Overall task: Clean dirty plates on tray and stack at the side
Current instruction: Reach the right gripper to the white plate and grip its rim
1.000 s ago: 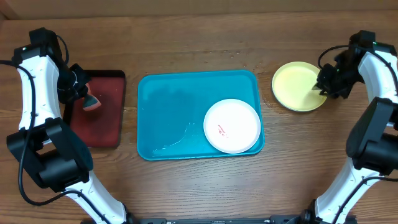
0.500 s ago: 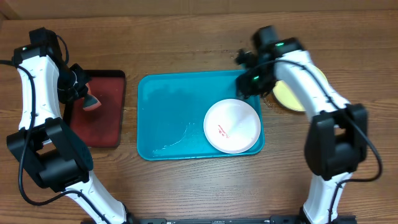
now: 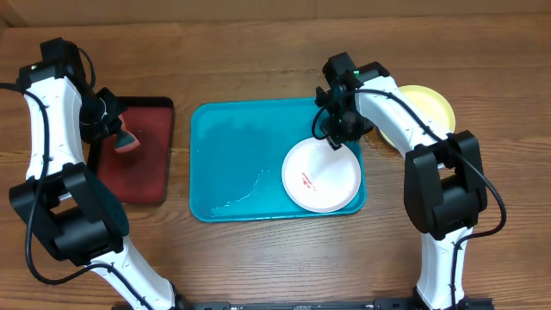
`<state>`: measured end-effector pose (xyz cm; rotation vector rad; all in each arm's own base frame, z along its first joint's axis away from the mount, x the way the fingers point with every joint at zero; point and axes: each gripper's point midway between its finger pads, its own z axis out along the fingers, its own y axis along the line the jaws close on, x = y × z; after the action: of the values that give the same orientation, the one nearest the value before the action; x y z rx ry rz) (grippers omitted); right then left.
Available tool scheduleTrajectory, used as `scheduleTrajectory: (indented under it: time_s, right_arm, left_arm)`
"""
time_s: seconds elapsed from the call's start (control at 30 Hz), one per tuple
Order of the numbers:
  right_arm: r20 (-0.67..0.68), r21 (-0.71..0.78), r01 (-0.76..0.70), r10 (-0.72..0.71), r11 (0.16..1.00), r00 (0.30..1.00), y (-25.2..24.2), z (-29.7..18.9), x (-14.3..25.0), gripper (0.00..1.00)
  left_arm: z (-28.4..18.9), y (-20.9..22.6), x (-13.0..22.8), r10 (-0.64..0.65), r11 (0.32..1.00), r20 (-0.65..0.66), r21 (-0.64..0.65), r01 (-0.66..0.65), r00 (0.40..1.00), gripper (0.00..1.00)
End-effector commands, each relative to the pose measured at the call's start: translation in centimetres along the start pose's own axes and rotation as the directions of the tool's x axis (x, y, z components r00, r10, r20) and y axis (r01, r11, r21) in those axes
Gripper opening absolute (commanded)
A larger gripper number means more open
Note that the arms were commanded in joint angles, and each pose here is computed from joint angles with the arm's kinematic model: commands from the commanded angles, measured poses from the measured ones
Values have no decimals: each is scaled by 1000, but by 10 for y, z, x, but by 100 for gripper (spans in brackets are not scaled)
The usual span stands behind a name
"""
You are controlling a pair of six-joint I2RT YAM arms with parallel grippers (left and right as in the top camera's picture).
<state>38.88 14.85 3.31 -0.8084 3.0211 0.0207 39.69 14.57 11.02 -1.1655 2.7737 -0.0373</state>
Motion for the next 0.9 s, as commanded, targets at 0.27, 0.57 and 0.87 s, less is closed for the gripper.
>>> scheduleTrajectory:
  time_s: [0.27,0.57,0.87]
  right_arm:
    - [-50,-4,8,-8,1000,999,1,19,16,50]
    - [-46,-70,-7,3,998,999,12,22,17,24]
    - [48,-238,-210,228,948,973,41,17,-18,4]
  left_arm:
    - [2,-4,0,20,1000,-7,17,-20,1000,4]
    - [2,-11,1,43,998,-13,55,-42,999,4]
    - [2,-11,1,44,997,-17,58,-43,999,4]
